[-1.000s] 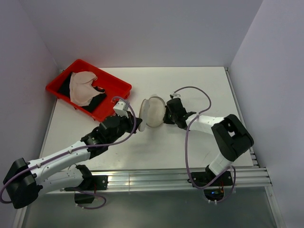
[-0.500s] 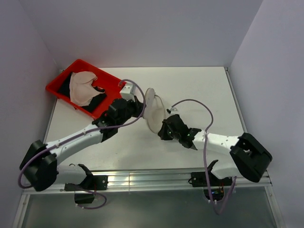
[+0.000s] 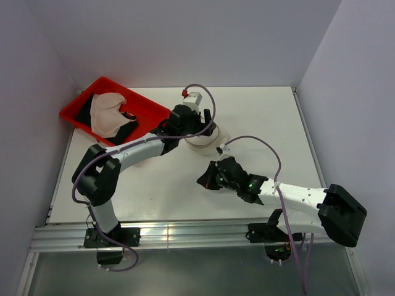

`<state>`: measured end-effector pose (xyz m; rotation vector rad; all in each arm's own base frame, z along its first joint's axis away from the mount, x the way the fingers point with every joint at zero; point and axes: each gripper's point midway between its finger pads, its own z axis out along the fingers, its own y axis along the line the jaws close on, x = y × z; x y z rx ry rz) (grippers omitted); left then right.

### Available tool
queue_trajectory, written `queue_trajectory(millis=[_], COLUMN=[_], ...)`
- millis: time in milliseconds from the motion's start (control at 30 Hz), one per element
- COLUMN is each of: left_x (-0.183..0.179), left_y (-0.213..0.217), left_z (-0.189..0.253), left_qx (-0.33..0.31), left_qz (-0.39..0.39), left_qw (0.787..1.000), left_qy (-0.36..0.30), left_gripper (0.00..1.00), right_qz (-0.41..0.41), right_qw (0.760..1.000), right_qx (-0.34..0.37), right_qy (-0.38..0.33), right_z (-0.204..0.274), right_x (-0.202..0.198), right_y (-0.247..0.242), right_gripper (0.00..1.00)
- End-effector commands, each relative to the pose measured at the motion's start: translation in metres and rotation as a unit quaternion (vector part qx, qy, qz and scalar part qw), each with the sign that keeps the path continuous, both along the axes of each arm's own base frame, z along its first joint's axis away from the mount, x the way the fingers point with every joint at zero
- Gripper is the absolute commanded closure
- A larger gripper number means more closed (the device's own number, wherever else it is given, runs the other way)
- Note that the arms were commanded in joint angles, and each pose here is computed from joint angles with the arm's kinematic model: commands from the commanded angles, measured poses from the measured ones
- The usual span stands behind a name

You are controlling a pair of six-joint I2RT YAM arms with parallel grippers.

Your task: Place the bra in the laundry bag and zip it closed

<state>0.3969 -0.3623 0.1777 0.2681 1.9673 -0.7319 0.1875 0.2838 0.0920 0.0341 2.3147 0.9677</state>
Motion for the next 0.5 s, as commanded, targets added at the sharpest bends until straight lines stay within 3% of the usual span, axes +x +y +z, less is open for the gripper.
queue_trajectory(millis=[0,67,133,233,300,333,400,467], left_x=[0.028,0.042,0.032,-0.002,-0.021,-0.038,-0.056,-0.079], left_y=[0.008,0.025,0.034,0.055,0.075,0.089,0.104,0.118], left_z=[0.054,0.055,0.051,0.042,0.053,0.02,0.021,-0.011], left_qx=[-0.041,-0.036,-0.039,-0.062,-0.091,-0.085,-0.103,-0.106], left_qz=[0.039,0.075,0.072,0.082,0.102,0.115,0.126,0.135], left_qw=[0.998,0.996,0.997,0.995,0.991,0.989,0.986,0.984], left_qy=[-0.03,-0.018,-0.006,0.004,-0.008,0.023,0.023,0.057], left_gripper=[0.15,0.19,0.25,0.32,0.38,0.4,0.44,0.48], right_qz=[-0.004,-0.006,-0.033,-0.039,-0.016,0.006,0.047,0.104], right_qw=[0.999,0.998,0.995,0.988,0.976,0.964,0.951,0.924], right_qx=[0.014,-0.017,-0.045,-0.093,-0.166,-0.21,-0.245,-0.294], right_qy=[-0.04,-0.068,-0.085,-0.119,-0.139,-0.164,-0.185,-0.219], right_z=[0.033,0.039,0.047,0.053,0.054,0.053,0.055,0.046], right_x=[0.017,0.031,0.056,0.088,0.107,0.115,0.128,0.139], right_y=[0.006,-0.003,-0.022,-0.04,-0.043,-0.047,-0.037,-0.033], right_gripper=[1.0,1.0,0.98,0.82,0.7,0.68,0.65,0.64])
